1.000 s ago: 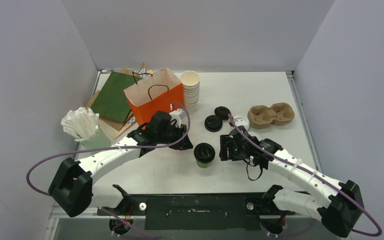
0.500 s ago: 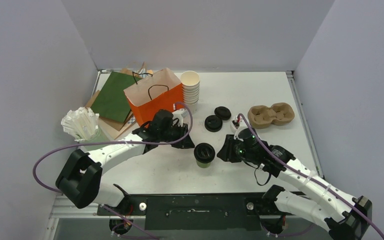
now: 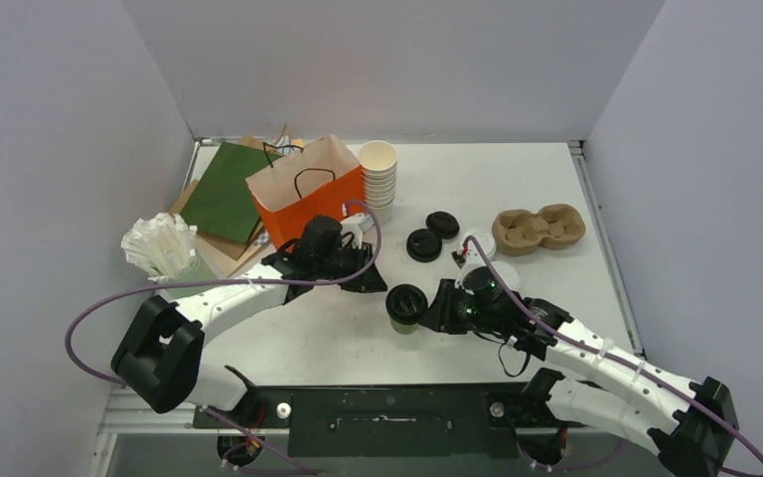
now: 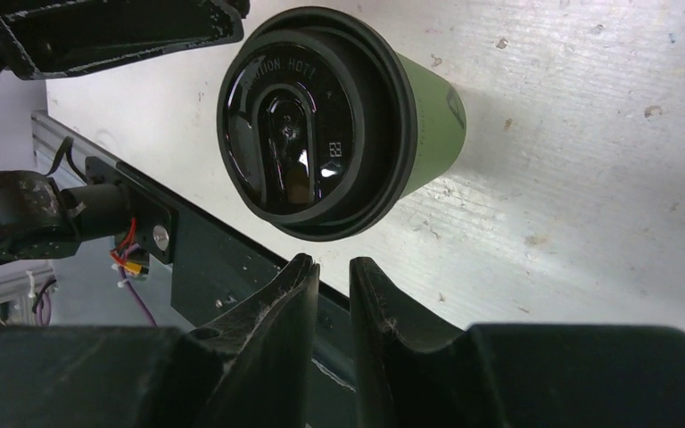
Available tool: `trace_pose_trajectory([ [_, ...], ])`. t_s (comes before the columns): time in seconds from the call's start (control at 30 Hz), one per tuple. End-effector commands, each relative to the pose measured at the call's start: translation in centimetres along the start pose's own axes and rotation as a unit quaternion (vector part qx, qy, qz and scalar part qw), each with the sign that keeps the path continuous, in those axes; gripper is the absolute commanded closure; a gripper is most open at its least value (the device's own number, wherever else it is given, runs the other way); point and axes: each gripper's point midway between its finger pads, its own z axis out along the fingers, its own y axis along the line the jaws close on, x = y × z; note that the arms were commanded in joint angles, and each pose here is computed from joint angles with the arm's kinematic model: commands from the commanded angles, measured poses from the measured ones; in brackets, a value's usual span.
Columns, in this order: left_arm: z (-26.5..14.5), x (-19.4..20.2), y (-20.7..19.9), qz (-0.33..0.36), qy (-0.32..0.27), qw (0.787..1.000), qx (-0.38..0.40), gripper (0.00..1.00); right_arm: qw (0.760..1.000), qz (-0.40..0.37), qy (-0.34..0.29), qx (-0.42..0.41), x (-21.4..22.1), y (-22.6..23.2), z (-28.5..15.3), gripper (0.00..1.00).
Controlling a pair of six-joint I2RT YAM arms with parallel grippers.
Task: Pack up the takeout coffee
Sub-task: Close the cup lid on the coffee cup.
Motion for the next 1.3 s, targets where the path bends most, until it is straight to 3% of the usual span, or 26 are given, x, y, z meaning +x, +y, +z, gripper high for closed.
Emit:
trace_pose_trajectory([
  [0.0, -0.9, -3.0, -2.5, 0.024, -0.042, 0.998, 0.037, 0.8, 0.999, 0.009, -0.026, -0.026, -1.2, 1.4, 0.4, 0.79],
  [0.6, -0.2, -2.3, -2.4, 0.015, -0.039, 0.998, 0.053, 0.76, 0.999, 0.011, -0.032, 0.013, -1.5, -0.3, 1.5, 0.78],
  [1.27, -0.8, 0.1, -1.9, 0.004, -0.03, 0.999, 0.038, 0.76, 0.997, -0.023, -0.041, 0.062, -5.9, -2.9, 1.8, 0.78],
])
